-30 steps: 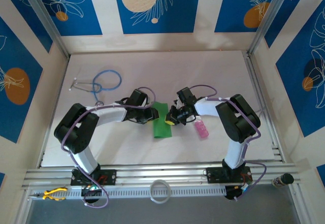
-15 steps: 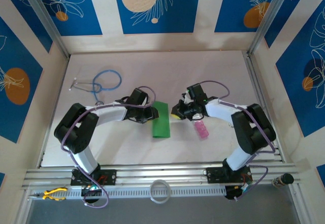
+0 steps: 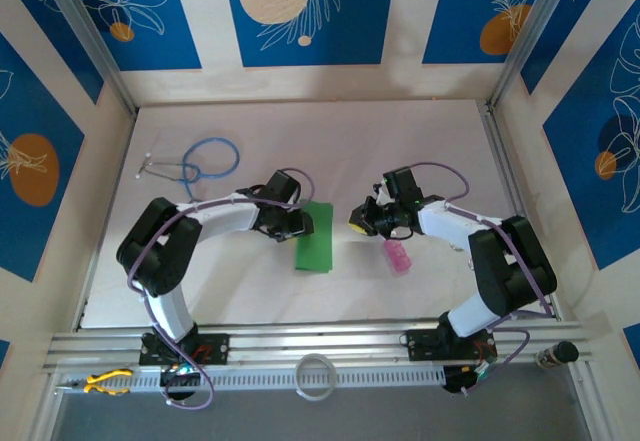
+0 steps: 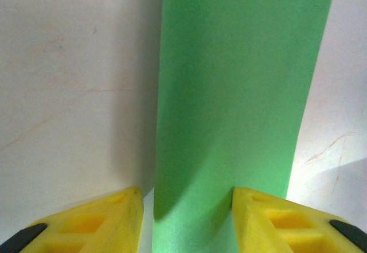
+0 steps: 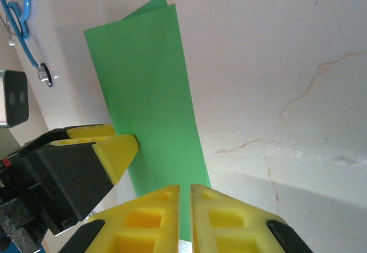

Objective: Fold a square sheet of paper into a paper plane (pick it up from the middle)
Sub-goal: Hold the square sheet of paper at the center of the table.

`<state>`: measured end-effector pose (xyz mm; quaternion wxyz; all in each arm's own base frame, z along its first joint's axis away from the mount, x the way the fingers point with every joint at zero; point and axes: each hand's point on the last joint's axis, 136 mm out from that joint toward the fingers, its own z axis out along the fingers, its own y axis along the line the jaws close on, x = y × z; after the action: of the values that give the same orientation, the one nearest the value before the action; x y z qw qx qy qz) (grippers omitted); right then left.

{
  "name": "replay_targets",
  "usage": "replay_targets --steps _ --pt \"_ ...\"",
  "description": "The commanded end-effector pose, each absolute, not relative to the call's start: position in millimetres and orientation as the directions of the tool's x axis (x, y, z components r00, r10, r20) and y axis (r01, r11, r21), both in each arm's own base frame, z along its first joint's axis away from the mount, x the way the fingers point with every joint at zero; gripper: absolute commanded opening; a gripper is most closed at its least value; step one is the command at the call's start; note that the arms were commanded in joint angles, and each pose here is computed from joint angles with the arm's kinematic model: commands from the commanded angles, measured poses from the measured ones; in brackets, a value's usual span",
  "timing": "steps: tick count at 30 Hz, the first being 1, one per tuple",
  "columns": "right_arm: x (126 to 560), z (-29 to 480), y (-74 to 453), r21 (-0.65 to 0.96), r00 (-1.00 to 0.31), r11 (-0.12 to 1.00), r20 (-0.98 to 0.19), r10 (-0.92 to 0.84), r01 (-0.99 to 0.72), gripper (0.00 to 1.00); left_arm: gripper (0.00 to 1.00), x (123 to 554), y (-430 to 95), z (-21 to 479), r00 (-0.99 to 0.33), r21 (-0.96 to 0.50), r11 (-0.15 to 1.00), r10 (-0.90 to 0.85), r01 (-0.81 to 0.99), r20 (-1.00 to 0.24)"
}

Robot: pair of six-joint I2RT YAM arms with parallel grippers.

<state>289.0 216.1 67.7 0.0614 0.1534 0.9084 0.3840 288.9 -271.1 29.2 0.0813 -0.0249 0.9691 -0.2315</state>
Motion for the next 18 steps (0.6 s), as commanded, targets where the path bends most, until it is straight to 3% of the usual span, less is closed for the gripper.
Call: replay_targets --steps 1,8,18 --pt "284.1 69.2 215.9 0.72 -0.947 0.652 0.023 0.321 0.239 0.13 0.46 284.6 -265.8 23.4 -0.989 -0.403 0.915 -0.049 0.01 -0.136" --pt "284.0 68.9 217.8 0.722 -0.949 0.65 0.03 0.315 0.238 0.13 0.46 291.4 -273.3 36.0 -0.986 -0.456 0.89 -0.086 -0.01 -0.145" --pt "282.8 67.8 223.5 0.721 -0.955 0.653 0.04 0.295 0.232 0.13 0.49 297.2 -257.7 30.7 -0.974 -0.417 0.905 -0.16 -0.08 -0.162"
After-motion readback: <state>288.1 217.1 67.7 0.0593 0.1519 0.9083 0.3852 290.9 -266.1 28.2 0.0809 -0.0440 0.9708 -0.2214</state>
